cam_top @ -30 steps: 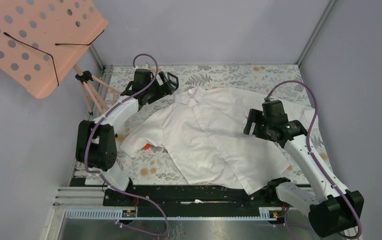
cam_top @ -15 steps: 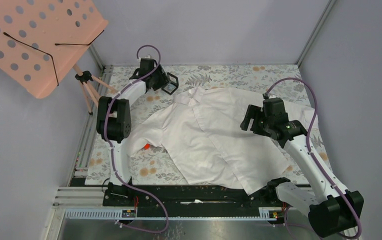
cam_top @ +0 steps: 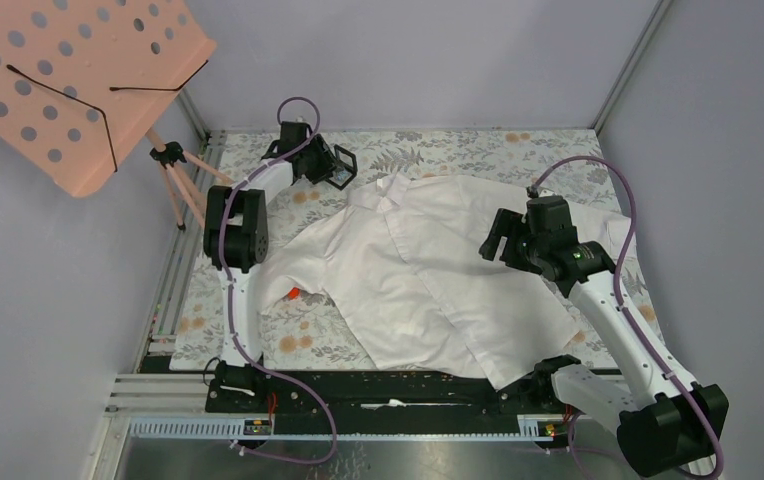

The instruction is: Pin the brooch onto the clothing

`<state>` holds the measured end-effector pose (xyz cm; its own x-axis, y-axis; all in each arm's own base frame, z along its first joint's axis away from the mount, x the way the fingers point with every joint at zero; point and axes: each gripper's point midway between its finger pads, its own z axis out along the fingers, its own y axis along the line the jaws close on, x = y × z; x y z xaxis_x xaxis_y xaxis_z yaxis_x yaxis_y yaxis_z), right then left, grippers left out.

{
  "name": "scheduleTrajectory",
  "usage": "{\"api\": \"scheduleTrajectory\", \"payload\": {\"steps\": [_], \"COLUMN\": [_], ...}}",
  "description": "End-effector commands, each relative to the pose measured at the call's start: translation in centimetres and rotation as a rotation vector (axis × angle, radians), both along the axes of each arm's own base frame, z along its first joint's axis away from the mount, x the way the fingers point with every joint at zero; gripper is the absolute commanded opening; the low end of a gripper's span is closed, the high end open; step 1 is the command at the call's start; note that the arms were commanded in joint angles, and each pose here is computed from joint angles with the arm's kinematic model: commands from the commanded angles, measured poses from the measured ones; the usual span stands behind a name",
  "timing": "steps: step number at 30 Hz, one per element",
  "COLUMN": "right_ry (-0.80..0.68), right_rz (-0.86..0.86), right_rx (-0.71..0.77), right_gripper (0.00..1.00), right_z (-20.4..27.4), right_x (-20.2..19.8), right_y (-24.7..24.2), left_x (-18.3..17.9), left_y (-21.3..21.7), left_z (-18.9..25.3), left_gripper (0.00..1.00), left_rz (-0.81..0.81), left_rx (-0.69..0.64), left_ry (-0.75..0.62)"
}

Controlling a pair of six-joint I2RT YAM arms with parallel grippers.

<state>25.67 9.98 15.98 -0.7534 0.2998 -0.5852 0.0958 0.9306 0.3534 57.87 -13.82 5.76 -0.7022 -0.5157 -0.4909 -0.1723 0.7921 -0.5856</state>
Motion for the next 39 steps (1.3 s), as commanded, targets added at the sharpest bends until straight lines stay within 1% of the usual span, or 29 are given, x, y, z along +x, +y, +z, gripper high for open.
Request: {"api": "scheduleTrajectory", "payload": {"steps": [1,15,19,24,34,39], "right_ry": [-0.018,-0.010,-0.009,-0.003,0.012,0.020], "right_rz": [-0.005,-0.013,-0.011,-0.001,0.003,0.006], "right_rx": [0.031,0.037,0.046,0.057,0.059,0.062], "right_gripper": [0.81,0.80,0.72,0.67,0.65,0.65], "right_z": [0.5,0.3,0.4,0.2,-0.2,-0.6], "right_x": [0.1,-0.6,-0.6,-0.8,-0.9,-0.9], "right_y": [0.3,0.2,0.4,0.6,0.7,0.8], "left_x": [2.6,3.0,3.0,3.1,3.5,3.7], "left_y": [-0.8,0.1,0.3,0.2,-0.5,-0.7], "left_z": [3.7,1.7,1.1,0.8,0.9,0.2], "left_gripper": [0.44,0.41,0.40,0.38,0.38,0.39], "left_rz": [-0.024,0.004,0.013,0.009,-0.030,-0.052], "left_rx": [-0.051,-0.050,-0.055,-0.067,-0.096,-0.113], "left_ry": [-0.125,-0.080,-0.058,-0.055,-0.074,-0.056]}}
